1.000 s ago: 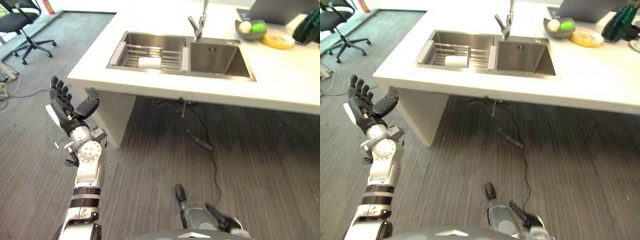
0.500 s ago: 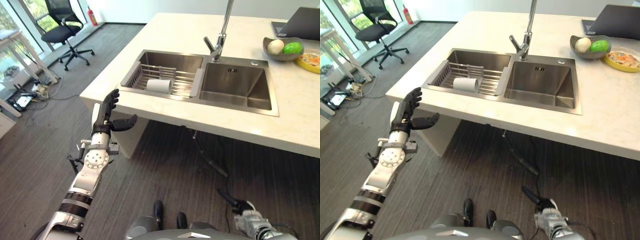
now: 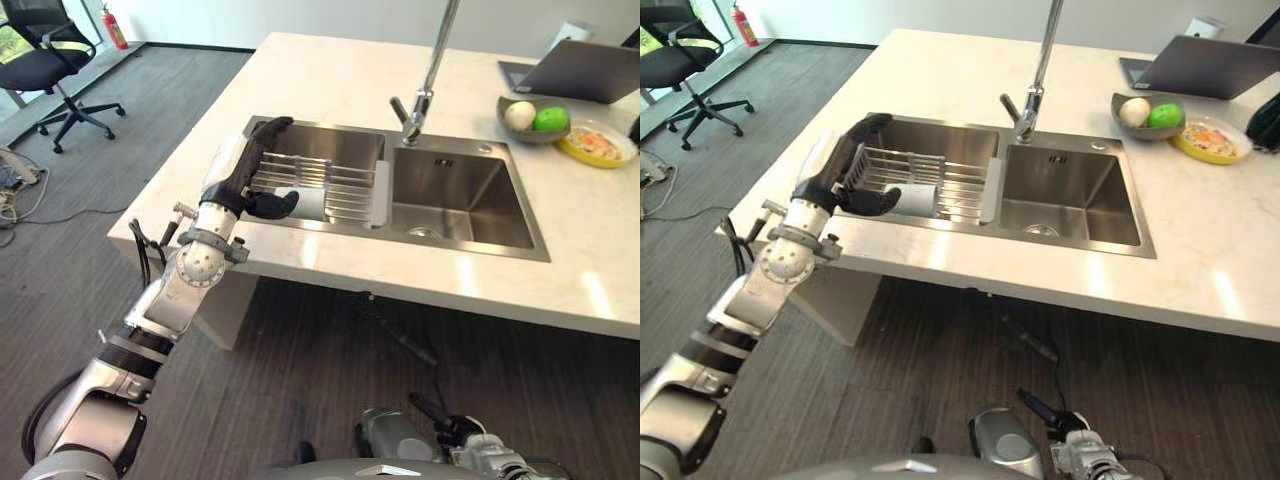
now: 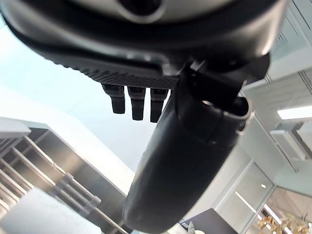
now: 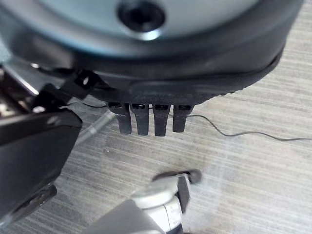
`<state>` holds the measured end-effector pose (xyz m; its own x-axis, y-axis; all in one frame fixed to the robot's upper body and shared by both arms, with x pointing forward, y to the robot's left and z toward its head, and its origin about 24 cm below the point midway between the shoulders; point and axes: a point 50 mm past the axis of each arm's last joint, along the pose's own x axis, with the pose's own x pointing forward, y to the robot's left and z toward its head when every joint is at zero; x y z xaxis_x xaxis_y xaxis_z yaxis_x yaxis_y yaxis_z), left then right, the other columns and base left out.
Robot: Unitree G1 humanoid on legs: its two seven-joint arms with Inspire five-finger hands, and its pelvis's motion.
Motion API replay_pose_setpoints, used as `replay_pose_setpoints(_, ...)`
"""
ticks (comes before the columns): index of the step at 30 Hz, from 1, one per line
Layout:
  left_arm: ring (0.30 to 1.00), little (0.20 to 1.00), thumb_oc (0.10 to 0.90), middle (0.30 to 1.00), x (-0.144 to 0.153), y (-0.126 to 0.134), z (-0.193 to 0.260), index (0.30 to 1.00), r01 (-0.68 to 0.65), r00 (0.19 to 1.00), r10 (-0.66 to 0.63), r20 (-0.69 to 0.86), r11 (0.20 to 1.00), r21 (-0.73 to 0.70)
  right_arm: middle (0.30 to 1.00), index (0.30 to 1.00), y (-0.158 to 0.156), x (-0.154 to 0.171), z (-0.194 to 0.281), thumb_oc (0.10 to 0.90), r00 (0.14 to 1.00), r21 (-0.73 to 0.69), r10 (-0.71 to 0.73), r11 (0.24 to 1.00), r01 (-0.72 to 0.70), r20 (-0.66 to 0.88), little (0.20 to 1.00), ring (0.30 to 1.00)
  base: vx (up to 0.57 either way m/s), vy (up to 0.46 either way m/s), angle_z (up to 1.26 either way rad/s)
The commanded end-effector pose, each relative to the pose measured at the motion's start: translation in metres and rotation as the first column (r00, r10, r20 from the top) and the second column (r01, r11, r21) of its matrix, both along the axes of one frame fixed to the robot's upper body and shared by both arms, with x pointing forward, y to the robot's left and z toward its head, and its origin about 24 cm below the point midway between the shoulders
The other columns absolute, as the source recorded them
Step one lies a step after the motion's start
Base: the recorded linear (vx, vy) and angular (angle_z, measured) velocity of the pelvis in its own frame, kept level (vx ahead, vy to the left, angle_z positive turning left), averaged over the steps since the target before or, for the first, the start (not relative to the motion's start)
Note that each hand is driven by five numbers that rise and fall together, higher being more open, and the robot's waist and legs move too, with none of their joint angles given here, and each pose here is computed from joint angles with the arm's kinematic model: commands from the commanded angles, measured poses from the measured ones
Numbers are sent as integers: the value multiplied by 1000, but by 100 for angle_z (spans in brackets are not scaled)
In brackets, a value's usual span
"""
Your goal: Place the dishes in the dishwasher.
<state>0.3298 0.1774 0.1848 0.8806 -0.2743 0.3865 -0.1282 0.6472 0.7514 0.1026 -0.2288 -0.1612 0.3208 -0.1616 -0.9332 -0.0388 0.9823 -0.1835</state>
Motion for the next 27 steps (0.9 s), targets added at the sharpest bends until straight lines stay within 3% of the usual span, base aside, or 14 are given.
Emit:
replay_pose_setpoints(1,900,900,800,900,-10,-1,51,900,49,977,-69,201,993,104,900,900,-21,8,7,800,1000,-60,5,998,-3,28,900,900,77,-26,33)
replay_pose_setpoints(14,900,900,800,900,1,21,57,900,45,998,-55,22,951,306,900,900,-30,-3,7,800,999,-68,31,997,-33,-29,900,900,63,-37,7)
replay_pose_setpoints(22,900,900,800,900,4,2,59,900,99,994,-106,-2,914,393,900,900,-21,13,8,800,996,-49,86,995,-86,-4,900,900,12,-14,10)
replay_pose_setpoints(24,900,900,800,900,8,-21,53,900,174,984,-174,-34,911,373,900,900,-20,16,9,800,995,-52,104,993,-103,0,900,900,0,0,0)
replay_pose_setpoints(27,900,900,800,900,10,-33,49,900,200,979,-200,-37,914,353,900,900,-22,10,8,800,996,-55,89,994,-90,-13,900,900,0,0,0)
